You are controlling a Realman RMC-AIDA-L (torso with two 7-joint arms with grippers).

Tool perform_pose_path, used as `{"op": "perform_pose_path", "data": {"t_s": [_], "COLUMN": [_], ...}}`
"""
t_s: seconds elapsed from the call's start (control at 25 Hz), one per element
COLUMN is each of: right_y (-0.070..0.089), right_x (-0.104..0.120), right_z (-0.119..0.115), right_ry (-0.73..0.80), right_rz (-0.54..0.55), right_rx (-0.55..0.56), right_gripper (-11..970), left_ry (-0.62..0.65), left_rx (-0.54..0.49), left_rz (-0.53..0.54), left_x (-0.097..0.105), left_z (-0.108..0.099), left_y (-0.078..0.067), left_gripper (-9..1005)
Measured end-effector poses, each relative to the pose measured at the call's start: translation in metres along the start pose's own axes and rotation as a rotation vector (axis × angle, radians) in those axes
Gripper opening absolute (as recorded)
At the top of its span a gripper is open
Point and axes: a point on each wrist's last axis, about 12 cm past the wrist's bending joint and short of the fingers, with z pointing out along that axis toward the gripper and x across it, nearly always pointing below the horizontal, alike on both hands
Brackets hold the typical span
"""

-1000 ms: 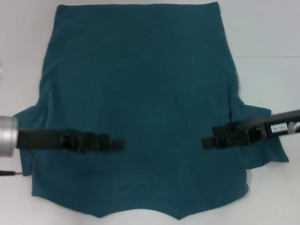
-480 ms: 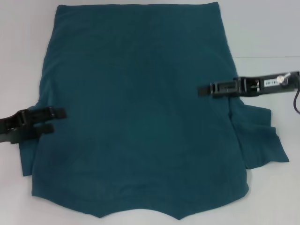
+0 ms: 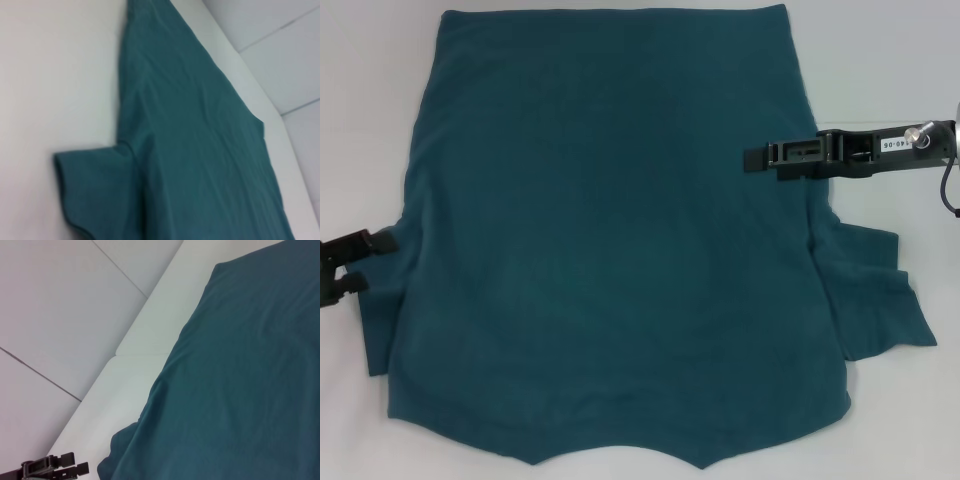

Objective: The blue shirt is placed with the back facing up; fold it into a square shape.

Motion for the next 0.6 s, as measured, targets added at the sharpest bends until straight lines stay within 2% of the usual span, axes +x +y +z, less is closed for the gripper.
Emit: {"op": "perform_pose_path", "data": {"t_s": [0.16, 0.6], "right_y": [-0.001, -0.003], "right_x": [0.0, 0.002], "right_z": [0.0, -0.003], "right_ry": [-0.002, -0.004], "right_rz": [0.001, 0.005], "right_rx": [0.003, 0.009], "right_gripper": [880, 880], "left_ry": [-0.036, -0.069], "left_rx": [-0.038, -0.108], "left_rz": [0.005, 0.033], "left_x": [-0.001, 0.005], "left_z": [-0.002, 0.008], "left_y": [0.007, 0.021], "left_gripper": [858, 858]}}
